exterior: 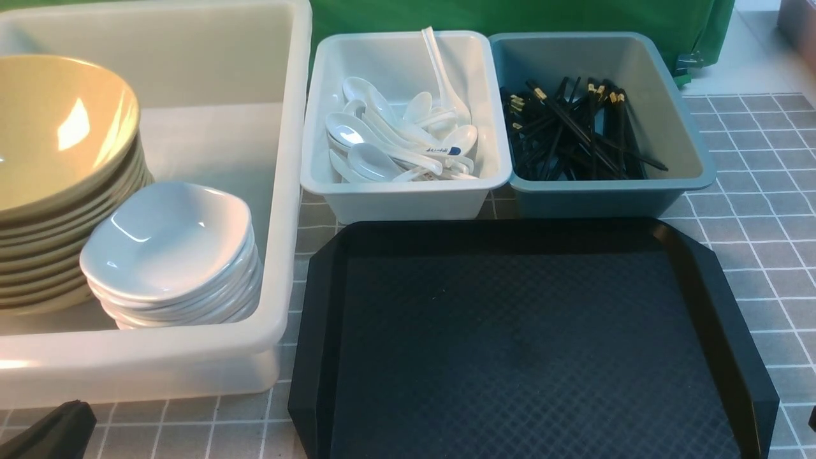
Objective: On grey table put chopsticks spoon bowls plates into blue grey white boxes.
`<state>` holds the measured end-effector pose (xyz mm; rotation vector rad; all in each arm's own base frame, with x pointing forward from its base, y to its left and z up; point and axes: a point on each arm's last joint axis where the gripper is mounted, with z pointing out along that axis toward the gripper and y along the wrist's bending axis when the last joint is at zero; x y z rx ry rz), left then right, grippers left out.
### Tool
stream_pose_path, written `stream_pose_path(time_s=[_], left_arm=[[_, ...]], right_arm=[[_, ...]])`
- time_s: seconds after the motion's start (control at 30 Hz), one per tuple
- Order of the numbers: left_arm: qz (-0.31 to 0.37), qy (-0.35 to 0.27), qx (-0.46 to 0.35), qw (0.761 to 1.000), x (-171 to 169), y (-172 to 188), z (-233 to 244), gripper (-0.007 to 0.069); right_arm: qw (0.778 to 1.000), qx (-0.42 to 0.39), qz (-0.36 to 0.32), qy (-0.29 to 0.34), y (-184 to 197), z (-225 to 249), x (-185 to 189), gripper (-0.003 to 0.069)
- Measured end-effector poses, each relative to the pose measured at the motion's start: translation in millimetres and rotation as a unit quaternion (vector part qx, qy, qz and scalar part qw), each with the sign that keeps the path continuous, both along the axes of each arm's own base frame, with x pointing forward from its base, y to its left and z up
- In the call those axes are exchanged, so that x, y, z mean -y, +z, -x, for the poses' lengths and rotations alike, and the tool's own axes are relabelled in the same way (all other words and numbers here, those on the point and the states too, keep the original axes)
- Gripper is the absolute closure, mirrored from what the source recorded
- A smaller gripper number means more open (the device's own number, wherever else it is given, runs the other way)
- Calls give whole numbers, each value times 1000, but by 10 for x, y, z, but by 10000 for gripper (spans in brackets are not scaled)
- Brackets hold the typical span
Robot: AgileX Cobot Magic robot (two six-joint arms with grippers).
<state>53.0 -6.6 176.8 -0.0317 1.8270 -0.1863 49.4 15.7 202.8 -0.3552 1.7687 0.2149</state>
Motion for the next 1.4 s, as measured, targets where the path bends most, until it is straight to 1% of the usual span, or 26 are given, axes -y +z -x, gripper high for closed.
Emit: stream_pose_path(time_s=[0.07,0.13,0.2,0.27,0.43,0.67,1.4], left_arm=[[0,0,0,1000,0,-3,0,634],[0,0,0,1000,0,-2,0,634],[0,0,0,1000,0,-2,0,634],[0,0,0,1000,0,-2,0,634],[-1,0,1,1000,0,-1,-1,634],[-2,0,1,1000,0,-1,-1,634],[-4,-1,1,1000,0,-1,-1,634]], right_arm=[[1000,8,3,-11,-19,1,19,600],[998,9,8,-55,-121,-21,57,599],[996,10,5,-84,-187,-39,80,598],[992,7,-21,-126,-232,-52,111,597],[985,-8,-38,-167,-255,-49,148,594],[982,-14,-32,-185,-270,-46,168,580],[982,-14,-30,-186,-270,-46,170,561]])
